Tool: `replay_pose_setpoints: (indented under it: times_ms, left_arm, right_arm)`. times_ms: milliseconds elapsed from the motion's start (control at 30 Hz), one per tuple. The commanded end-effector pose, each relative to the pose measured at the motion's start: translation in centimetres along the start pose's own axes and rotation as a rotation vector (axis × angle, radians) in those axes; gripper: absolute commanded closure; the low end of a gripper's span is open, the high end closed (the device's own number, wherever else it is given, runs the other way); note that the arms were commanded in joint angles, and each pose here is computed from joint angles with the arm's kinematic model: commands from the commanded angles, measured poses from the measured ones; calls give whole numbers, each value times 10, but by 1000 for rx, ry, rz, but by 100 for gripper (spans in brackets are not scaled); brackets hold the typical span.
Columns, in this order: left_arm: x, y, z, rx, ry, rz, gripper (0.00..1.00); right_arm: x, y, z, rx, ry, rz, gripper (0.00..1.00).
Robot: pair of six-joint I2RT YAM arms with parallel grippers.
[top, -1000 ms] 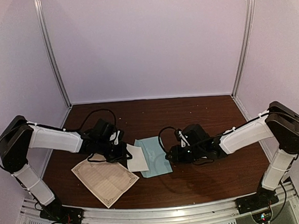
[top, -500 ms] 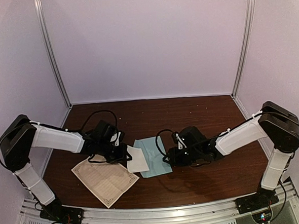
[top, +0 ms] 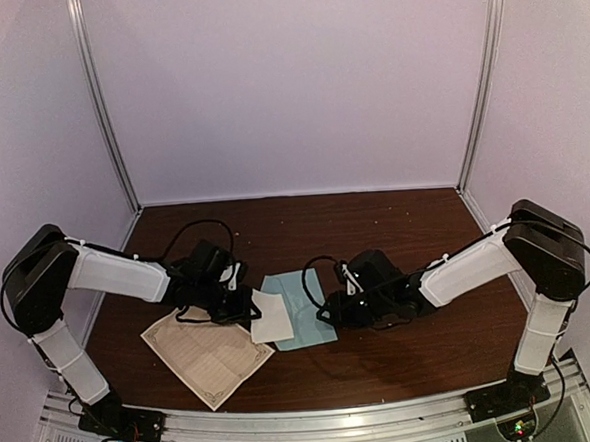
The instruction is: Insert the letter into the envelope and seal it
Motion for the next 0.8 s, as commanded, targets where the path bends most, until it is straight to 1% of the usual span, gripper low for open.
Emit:
replay_pose_setpoints:
  times_ms: [0, 767]
  left_arm:
    - [-11, 2, -11, -20, 24, 43, 100]
    - [-18, 14, -8, 21, 30, 67, 100]
  right_arm:
    - [11, 5, -3, -2, -12, -27, 58]
    - [22, 10, -2, 10, -30, -47, 59]
Point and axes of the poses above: each gripper's point midway between its finger pads, its own y axis out along the fingers, its own x axis along the line the jaws close on, z = x × y, the point moved 1 cm from there along -y, back along the fingers, and after that the axes turned 12 degrees about -y, right-handed, at the moved point
